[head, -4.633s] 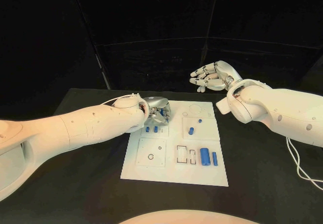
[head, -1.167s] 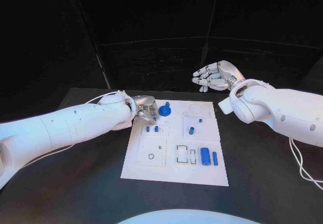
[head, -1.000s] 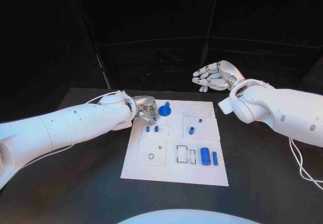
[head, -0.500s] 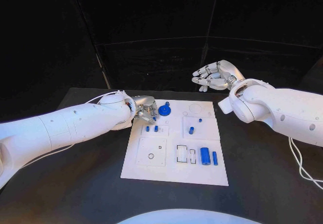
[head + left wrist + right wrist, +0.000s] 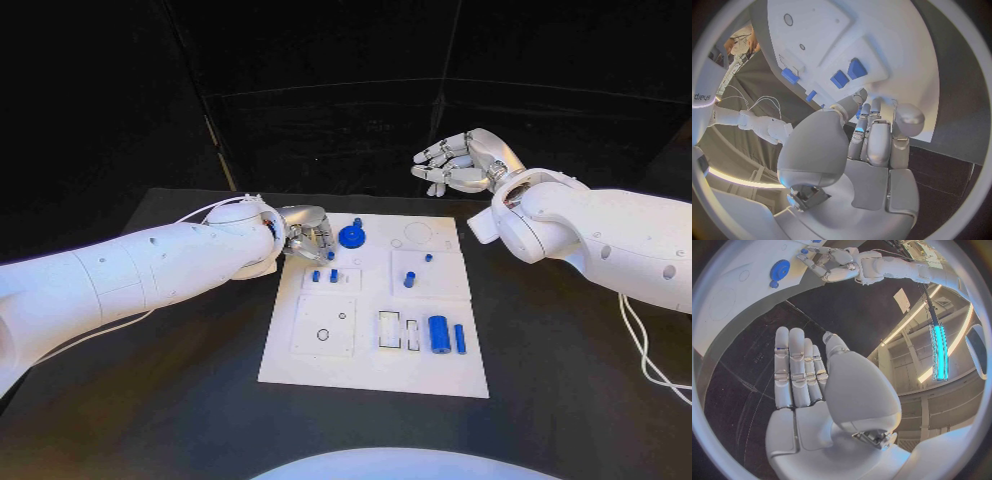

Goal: Assemble the parts on the task board

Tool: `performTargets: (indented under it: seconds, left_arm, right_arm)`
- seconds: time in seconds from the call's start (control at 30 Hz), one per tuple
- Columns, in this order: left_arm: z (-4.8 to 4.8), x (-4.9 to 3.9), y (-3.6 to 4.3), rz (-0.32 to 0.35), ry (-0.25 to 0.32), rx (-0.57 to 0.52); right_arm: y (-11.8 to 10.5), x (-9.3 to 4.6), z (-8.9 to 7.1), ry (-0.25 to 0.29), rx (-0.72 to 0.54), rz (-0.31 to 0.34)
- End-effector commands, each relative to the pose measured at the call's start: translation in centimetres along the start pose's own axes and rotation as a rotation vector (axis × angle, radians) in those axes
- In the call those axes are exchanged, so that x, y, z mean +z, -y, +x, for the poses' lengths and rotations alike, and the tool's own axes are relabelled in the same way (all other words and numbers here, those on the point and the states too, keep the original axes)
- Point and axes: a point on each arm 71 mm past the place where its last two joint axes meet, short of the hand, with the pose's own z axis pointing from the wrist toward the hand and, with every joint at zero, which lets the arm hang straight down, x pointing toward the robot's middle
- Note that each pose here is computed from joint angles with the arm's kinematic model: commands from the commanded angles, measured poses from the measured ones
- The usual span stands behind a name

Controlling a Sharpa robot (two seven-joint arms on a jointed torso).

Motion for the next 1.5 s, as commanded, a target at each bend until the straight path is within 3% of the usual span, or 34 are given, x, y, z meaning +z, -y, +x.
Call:
performTargets:
  seconds: [0.03,0.37,0.53,0.8,0.9,1.0,1.13,1.3,1.5]
  left_arm:
    - [-0.13,-0.07,0.04,0.004,0.01,-0.026]
    - [-0.39,-0.45,-0.55,-0.005,0.032,-0.038]
    - [-1.2,-1.15,-1.37,0.0,0.1,-0.096]
    - [-3.4,-3.29,-3.44,0.039,0.271,-0.444]
    - [-3.83,-4.42,-3.88,0.087,0.321,-0.687]
    - [-3.74,-5.02,-3.84,0.128,0.319,-0.915]
    - [-3.53,-5.64,-3.19,0.192,0.31,-1.115]
    - [-3.36,-6.03,-2.24,0.259,0.304,-1.239]
    - [-3.23,-6.23,-1.51,0.296,0.3,-1.287]
  right_arm:
    - [-0.2,0.0,-0.1,0.004,-0.003,-0.013]
    - [-0.1,0.0,-0.3,0.006,-0.004,-0.009]
    - [0.3,-0.1,-0.4,-0.024,-0.036,0.012]
    - [1.4,-1.4,-0.5,-0.199,-0.275,0.065]
    - [2.0,-2.5,-0.2,-0.257,-0.44,0.081]
    - [2.4,-3.4,0.0,-0.267,-0.566,0.077]
    - [2.7,-4.4,0.5,-0.254,-0.694,0.049]
    - [3.1,-5.0,1.5,-0.254,-0.78,0.037]
    - [3.8,-5.4,2.7,-0.274,-0.827,0.039]
